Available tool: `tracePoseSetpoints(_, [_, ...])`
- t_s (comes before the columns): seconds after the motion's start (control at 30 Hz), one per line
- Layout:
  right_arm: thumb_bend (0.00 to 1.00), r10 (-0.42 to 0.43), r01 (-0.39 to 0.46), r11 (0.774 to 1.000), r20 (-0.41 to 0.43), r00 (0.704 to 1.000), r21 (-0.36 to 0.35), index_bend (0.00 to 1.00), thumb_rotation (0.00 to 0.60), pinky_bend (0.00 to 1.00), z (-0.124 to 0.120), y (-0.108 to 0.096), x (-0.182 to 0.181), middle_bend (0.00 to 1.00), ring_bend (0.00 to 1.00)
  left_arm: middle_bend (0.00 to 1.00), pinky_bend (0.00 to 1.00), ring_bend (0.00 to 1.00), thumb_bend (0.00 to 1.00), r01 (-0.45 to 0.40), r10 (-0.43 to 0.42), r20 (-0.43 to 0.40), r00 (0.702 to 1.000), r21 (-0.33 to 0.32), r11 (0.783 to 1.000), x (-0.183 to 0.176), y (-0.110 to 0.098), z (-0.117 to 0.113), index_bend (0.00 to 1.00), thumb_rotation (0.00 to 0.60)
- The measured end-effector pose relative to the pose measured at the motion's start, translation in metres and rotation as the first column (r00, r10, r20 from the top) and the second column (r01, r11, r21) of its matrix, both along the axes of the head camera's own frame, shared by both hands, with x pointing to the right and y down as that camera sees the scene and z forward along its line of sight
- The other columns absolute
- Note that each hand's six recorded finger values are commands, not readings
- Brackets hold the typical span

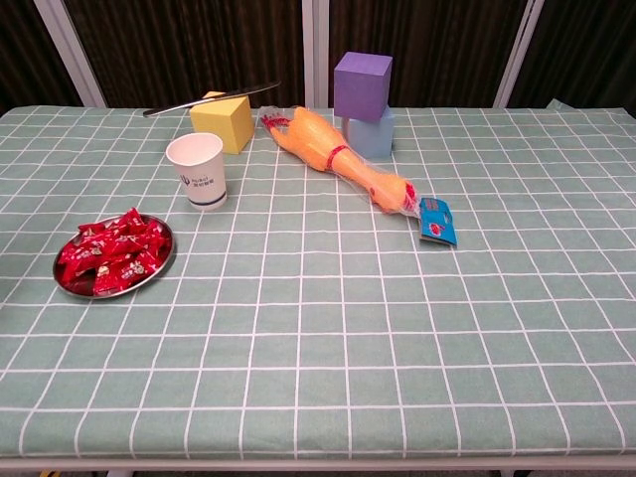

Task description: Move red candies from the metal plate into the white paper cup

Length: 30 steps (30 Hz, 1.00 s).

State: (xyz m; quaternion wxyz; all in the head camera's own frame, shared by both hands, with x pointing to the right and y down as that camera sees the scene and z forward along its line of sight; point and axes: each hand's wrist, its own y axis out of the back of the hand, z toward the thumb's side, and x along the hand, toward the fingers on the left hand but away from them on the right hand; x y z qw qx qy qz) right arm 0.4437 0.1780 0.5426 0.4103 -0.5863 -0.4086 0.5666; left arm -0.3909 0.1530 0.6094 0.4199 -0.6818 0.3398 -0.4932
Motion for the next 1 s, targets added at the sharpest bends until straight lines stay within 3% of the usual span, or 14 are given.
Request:
tracePoseSetpoints(0.2, [0.1, -0.002, 0.002, 1.0, -0.002, 1.0, -0.001, 0.26, 0.6, 0.34, -0.001, 0.0, -0.003, 0.26, 0.2, 0.43, 0.98, 0.79, 0.16, -0.148, 0.148, -0.005, 0.989, -0.075, 0.986, 0.038, -0.02, 0.027, 0.37, 0.6])
tracePoseSetpoints(0.43, [0.1, -0.001, 0.001, 1.0, -0.006, 1.0, -0.008, 0.26, 0.6, 0.34, 0.0, -0.001, -0.004, 0.25, 0.2, 0.44, 1.0, 0.79, 0.18, -0.241, 0.253, 0.071, 0.965, -0.147, 0.959, 0.067, -0.021, 0.056, 0.36, 0.6])
tracePoseSetpoints(0.73, [0.1, 0.009, -0.009, 1.0, -0.004, 1.0, -0.021, 0.26, 0.6, 0.34, 0.004, -0.001, -0.002, 0.25, 0.2, 0.46, 1.0, 0.84, 0.21, -0.228, 0.261, 0.121, 0.958, -0.235, 0.945, 0.094, -0.013, 0.088, 0.37, 0.6])
tracePoseSetpoints(1.0, [0.1, 0.017, -0.017, 1.0, -0.004, 1.0, -0.024, 0.26, 0.6, 0.34, 0.004, 0.0, 0.001, 0.25, 0.2, 0.47, 1.0, 0.84, 0.24, -0.246, 0.292, 0.152, 0.944, -0.265, 0.932, 0.11, -0.009, 0.106, 0.38, 0.6])
